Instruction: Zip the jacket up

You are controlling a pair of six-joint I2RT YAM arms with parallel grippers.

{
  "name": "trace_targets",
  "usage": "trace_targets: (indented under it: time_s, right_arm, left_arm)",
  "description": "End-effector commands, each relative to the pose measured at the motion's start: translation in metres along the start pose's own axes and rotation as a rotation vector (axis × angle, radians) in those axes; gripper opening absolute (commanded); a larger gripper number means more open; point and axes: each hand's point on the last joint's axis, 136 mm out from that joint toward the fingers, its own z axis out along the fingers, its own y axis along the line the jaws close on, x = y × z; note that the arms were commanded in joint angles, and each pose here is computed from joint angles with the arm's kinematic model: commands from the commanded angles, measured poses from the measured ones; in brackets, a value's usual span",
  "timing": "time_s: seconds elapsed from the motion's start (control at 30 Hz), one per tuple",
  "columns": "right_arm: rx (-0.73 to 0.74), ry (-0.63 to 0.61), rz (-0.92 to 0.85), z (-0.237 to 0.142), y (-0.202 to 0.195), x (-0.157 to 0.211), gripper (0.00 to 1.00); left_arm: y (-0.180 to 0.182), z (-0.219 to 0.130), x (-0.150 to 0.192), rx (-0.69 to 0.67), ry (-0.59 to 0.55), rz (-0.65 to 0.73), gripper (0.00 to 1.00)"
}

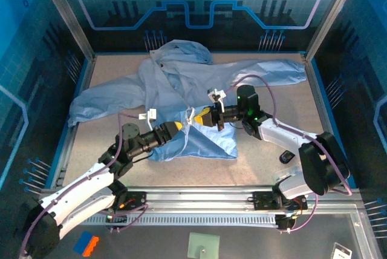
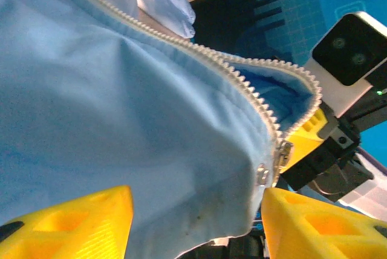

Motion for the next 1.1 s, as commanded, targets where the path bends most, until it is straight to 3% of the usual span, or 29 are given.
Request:
trace_targets:
  time_s: [0.0, 0.27, 0.53, 0.67, 0.83, 1.07]
  right_arm:
    - [-0.009, -0.016, -0.035, 0.001, 0.004, -0.004, 0.0]
    - [-0.009, -0.016, -0.037, 0.001, 0.005, -0.003, 0.0]
    - [-0.01, -0.015, -0.037, 0.0, 0.006, -0.001, 0.0]
    - [-0.008, -0.014, -0.033, 0.001, 0.005, 0.001, 0.0]
    - [-0.002, -0.01, -0.036, 0.0, 0.006, -0.001, 0.0]
    - [0.004, -0.014, -0.021, -0.001, 0.006, 0.003, 0.0]
  left_arm:
    - [-0.012, 0.002, -0.002, 0.071, -0.027, -0.019, 0.6]
    - [-0.022, 0.013, 0.0, 0.108, -0.014, -0.014, 0.6]
    - [-0.03, 0.014, -0.005, 0.133, -0.033, -0.007, 0.47]
    - [-0.034, 0.013, -0.007, 0.148, -0.044, 0.0, 0.34]
    - [-0.044, 0.011, -0.008, 0.179, -0.046, 0.068, 0.0]
    - [-0.04, 0.003, 0.004, 0.05, 0.046, 0.21, 0.0]
